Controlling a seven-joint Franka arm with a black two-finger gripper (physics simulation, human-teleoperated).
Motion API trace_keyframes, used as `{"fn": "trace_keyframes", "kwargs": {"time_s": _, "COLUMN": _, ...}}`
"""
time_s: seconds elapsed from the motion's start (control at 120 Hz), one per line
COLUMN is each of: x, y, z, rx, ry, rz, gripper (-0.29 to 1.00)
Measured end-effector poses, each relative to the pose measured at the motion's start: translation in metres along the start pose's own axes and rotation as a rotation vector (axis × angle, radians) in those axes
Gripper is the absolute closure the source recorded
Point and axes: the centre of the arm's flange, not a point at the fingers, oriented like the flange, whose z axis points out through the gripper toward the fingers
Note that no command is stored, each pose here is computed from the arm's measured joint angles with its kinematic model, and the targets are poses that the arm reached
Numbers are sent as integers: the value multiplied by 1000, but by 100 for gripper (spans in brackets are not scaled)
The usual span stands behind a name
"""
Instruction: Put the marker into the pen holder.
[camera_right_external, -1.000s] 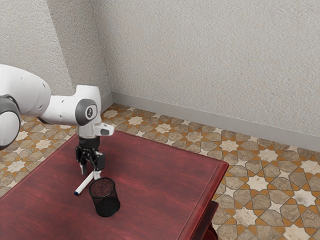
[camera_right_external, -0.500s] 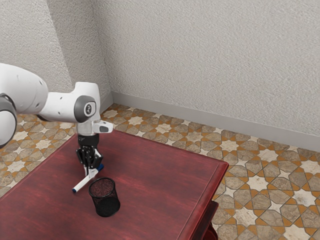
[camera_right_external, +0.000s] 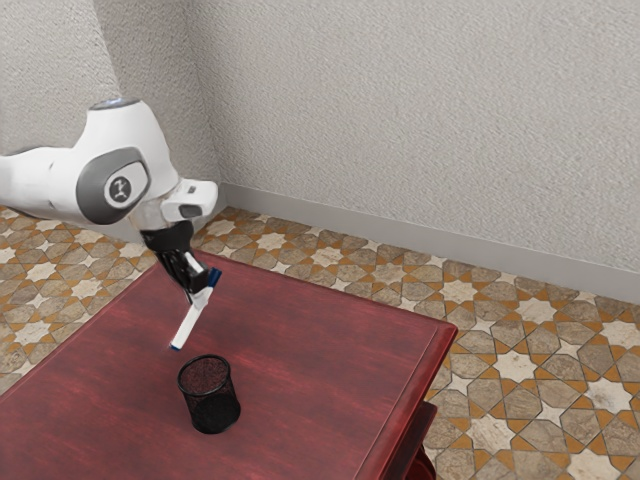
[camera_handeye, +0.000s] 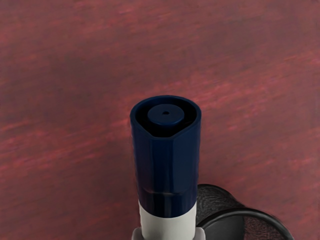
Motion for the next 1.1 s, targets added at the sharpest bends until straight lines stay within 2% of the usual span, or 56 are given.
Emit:
{"fn": "trace_keyframes", "kwargs": {"time_s": 0.2, "x": -7, "y": 8, "z": 28, "rx": 48, "ry": 116, "rz": -29, "gripper": 79}}
{"fn": "trace_keyframes", "kwargs": {"time_s": 0.342, "x": 1, "y": 8, "z": 22, "rx": 86, "ry": 237, "rz": -52, "gripper": 79}}
{"fn": "trace_keyframes", "kwargs": {"time_s": 0.458, "x": -2, "y": 10, "z": 16, "rx": 95, "ry": 299, "rz": -72, "gripper": 79}}
{"fn": "trace_keyframes", "kwargs": {"time_s": 0.75, "x": -32, "y": 28, "z": 5, "rx": 62, "ry": 381, "rz": -107, "gripper": 79}}
{"fn": "trace_keyframes", "kwargs": {"time_s": 1.1, "x": -66, "y": 39, "z": 5, "rx": 28, "ry": 368, "rz": -133, "gripper": 79}}
